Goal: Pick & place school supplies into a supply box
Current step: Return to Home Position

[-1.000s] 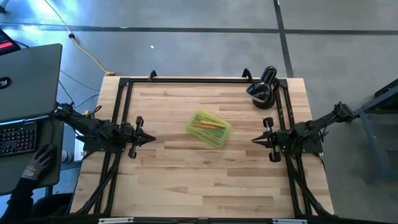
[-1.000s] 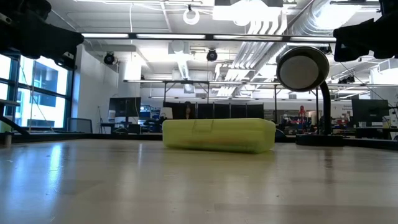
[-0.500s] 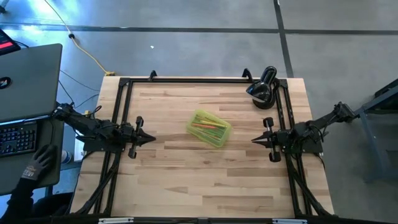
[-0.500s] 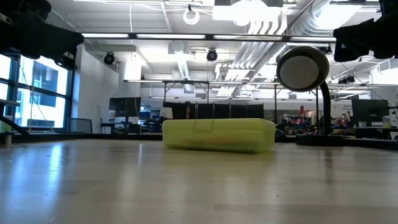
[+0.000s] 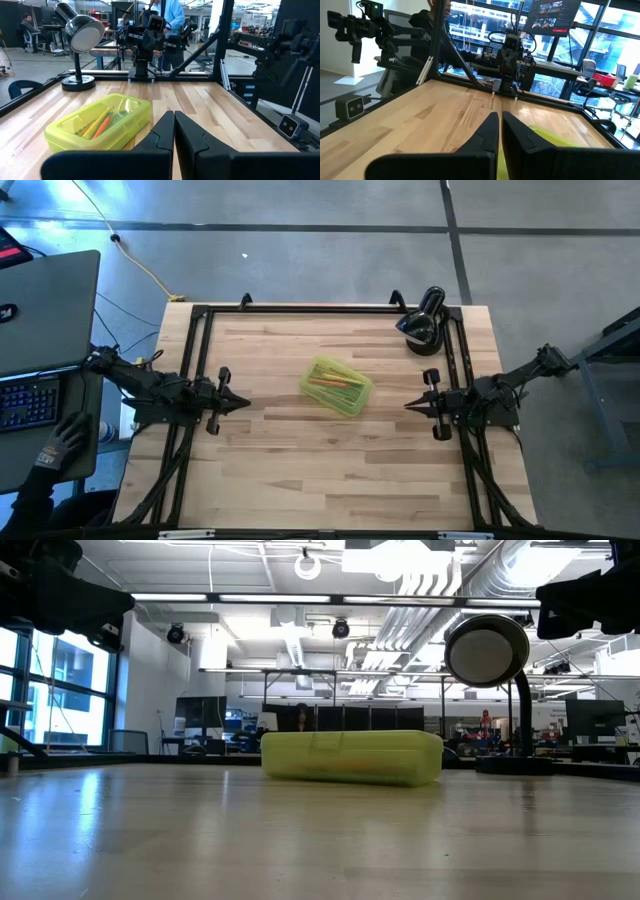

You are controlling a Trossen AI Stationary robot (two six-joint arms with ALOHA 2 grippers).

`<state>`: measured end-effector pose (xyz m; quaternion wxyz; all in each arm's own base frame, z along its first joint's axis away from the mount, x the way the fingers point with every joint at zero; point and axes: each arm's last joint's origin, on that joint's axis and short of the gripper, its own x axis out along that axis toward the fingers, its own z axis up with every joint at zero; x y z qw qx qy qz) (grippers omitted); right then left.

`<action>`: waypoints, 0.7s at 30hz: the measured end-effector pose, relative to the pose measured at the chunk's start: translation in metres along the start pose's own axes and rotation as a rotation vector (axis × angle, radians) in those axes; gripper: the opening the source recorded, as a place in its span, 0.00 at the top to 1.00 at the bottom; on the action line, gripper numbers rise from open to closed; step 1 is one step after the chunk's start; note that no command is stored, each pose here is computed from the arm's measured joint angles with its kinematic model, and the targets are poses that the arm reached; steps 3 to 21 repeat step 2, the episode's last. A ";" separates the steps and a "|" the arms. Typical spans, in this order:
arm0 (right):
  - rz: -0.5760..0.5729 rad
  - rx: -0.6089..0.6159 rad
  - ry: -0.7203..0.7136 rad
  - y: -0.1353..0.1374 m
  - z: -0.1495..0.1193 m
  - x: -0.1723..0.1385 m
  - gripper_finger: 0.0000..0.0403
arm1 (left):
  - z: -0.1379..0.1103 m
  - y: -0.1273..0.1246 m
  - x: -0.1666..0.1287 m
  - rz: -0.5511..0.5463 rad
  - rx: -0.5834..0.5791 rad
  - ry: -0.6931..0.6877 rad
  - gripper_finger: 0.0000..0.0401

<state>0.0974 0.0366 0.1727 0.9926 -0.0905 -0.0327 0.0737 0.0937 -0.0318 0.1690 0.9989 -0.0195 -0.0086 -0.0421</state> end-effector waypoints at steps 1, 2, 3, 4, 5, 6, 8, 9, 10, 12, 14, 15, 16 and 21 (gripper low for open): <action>0.000 0.000 0.000 0.000 0.000 0.000 1.00 | 0.000 0.000 0.000 0.000 0.000 0.000 0.89; 0.000 -0.001 0.000 0.000 0.000 0.000 1.00 | 0.000 0.000 0.000 0.000 0.000 0.000 0.89; 0.000 -0.001 0.000 0.000 0.000 0.000 1.00 | 0.000 0.000 0.000 0.000 0.000 0.000 0.89; 0.000 -0.001 0.000 0.000 0.000 0.000 1.00 | 0.000 0.000 0.000 0.000 0.000 0.000 0.89; 0.000 -0.001 0.000 0.000 0.000 0.000 1.00 | 0.000 0.000 0.000 0.000 0.000 0.000 0.89; 0.000 -0.001 0.000 0.000 0.000 0.000 1.00 | 0.000 0.000 0.000 0.000 0.000 0.000 0.89; 0.000 -0.001 0.000 0.000 0.000 0.000 1.00 | 0.000 0.000 0.000 0.000 0.000 0.000 0.89; 0.000 -0.001 0.000 0.000 0.000 0.000 1.00 | 0.000 0.000 0.000 0.000 0.000 0.000 0.89; 0.000 -0.001 0.000 0.000 0.000 0.000 1.00 | 0.000 0.000 0.000 0.000 0.000 0.000 0.89; 0.000 -0.001 0.000 0.000 0.000 0.000 1.00 | 0.000 0.000 0.000 0.000 0.000 0.000 0.89; 0.000 -0.001 0.000 0.000 0.000 0.000 1.00 | 0.000 0.000 0.000 0.000 0.000 0.000 0.89; 0.000 -0.001 0.000 0.000 0.000 0.000 1.00 | 0.000 0.000 0.000 0.000 0.000 0.000 0.89; 0.000 -0.001 0.000 0.000 0.000 0.000 1.00 | 0.000 0.000 0.000 0.000 0.000 0.000 0.89; 0.000 -0.001 0.000 0.000 0.000 0.000 1.00 | 0.000 0.000 0.000 0.000 0.000 0.000 0.89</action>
